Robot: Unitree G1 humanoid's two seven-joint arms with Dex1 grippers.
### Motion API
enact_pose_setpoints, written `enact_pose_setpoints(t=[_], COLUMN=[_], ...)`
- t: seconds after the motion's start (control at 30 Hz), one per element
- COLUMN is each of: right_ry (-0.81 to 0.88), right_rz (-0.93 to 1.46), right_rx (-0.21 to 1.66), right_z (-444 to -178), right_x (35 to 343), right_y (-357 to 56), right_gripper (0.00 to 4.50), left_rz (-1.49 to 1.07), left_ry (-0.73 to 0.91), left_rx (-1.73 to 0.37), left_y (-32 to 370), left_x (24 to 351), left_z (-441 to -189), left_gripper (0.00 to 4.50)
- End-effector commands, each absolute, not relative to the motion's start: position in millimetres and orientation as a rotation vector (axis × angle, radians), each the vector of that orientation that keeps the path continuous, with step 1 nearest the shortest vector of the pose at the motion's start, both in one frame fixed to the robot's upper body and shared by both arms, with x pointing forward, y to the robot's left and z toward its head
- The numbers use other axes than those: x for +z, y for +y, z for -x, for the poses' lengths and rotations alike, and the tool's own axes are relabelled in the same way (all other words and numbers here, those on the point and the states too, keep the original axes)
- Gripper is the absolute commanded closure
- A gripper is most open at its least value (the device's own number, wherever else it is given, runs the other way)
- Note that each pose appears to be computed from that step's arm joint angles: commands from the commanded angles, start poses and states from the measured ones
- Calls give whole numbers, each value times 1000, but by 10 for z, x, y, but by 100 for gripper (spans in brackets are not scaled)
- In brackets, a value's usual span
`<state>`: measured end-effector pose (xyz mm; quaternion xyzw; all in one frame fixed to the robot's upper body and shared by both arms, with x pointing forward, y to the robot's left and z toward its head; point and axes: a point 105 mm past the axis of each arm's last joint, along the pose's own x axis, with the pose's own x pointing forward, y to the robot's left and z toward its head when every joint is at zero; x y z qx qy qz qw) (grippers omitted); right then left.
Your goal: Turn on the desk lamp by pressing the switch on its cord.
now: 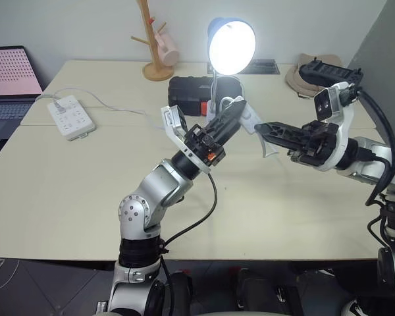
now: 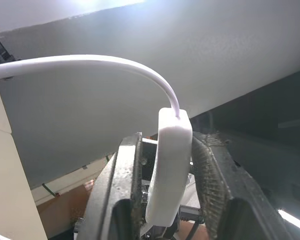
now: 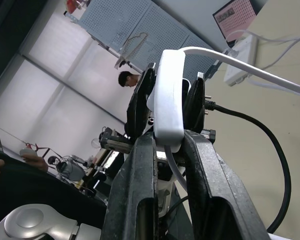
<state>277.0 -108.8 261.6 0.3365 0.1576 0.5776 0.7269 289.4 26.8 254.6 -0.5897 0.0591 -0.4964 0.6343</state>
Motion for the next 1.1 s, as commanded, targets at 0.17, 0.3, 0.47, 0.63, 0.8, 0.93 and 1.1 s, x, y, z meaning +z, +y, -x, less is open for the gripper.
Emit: enact_pose_setpoints(t=[0.17,0.3,0.47,0.63,0.8,0.93,1.1], right_ry=[318,322,309,329,323,312,352], right_rz=[-731,-704,-491,-159,148,418,560], right_rx=[1289,1274,1118,1001,971,987,1000], right_z=[-2776,-2825,-3186,-3458,-3621,-3692,-3733], right_x=[2683,2644,2444,2075,1762,1483,1191], right_y=[-1083,-1088,-996,-852,-728,-715,-823], right_gripper=[412,412,412,412,412,412,412], left_rz=[1319,1269,752,357,80,-57,-119], left_ry=[112,115,171,210,190,180,207], left_rx=[-1139,-1121,-1080,-1045,-1029,-1032,-1045], left_y=[378,477,924,1291,1472,1532,1600], left_x=[2587,2549,2308,2186,2185,2172,2112], left_z=[-2810,-2788,-2681,-2723,-2818,-2858,-2857], left_gripper=[119,38,4,4,4,4,4])
